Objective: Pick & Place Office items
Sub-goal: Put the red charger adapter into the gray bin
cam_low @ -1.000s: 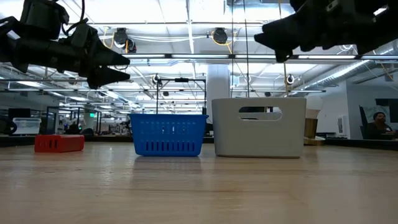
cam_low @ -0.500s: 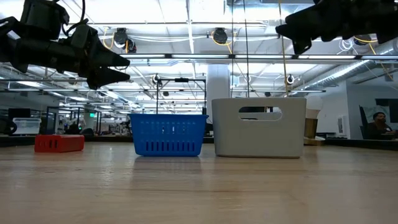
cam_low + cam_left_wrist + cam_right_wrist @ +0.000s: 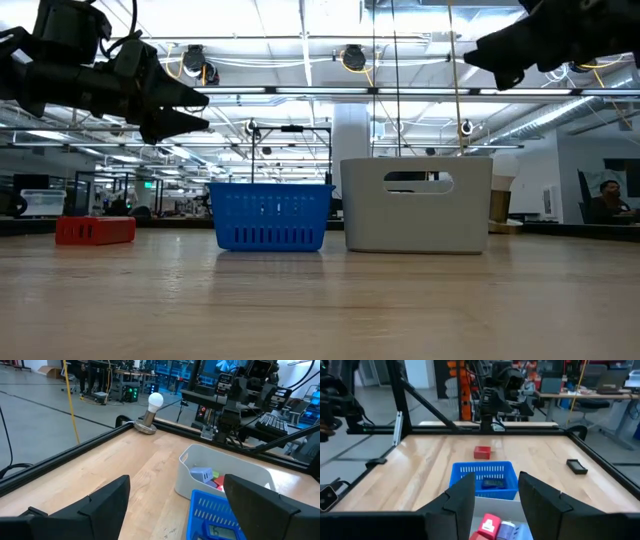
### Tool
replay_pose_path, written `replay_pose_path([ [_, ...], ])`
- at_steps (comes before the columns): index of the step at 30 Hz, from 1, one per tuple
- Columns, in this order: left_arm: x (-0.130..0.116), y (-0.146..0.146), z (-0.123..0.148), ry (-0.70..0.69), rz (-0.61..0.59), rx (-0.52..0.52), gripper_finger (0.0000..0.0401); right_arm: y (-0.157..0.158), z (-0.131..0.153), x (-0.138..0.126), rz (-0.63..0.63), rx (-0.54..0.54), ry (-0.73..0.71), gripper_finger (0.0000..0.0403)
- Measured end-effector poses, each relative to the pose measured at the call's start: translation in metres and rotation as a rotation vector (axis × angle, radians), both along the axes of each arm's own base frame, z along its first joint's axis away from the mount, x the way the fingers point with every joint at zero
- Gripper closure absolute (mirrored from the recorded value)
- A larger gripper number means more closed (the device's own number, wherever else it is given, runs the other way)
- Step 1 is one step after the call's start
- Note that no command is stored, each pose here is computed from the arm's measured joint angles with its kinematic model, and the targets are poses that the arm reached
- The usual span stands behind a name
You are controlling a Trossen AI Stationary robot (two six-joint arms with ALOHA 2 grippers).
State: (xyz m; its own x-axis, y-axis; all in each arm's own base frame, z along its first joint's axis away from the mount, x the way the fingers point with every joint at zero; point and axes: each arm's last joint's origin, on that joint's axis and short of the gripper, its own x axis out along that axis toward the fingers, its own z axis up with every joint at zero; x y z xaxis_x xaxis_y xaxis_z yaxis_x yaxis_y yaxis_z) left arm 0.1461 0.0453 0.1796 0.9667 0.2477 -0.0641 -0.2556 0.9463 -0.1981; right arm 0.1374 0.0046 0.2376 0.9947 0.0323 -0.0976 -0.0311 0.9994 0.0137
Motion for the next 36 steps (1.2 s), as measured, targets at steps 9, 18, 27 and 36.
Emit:
replay_pose_path([
  [9,0.0,0.0,0.0,-0.039,0.009,-0.138,0.0092,0.0,-0.02,-0.014,0.001,0.037,-0.055,0.0259],
  [18,0.0,0.001,0.005,-0.141,0.045,-0.329,0.0087,-0.001,-0.033,-0.027,0.002,0.082,-0.069,0.0259],
  [27,0.0,0.002,0.005,-0.138,0.076,-0.292,0.0074,-0.001,-0.034,-0.034,0.004,0.084,-0.129,0.0259],
  [36,0.002,-0.007,0.002,-0.084,-0.085,-0.339,0.0097,-0.001,-0.037,-0.034,0.001,0.08,-0.1,0.0259],
])
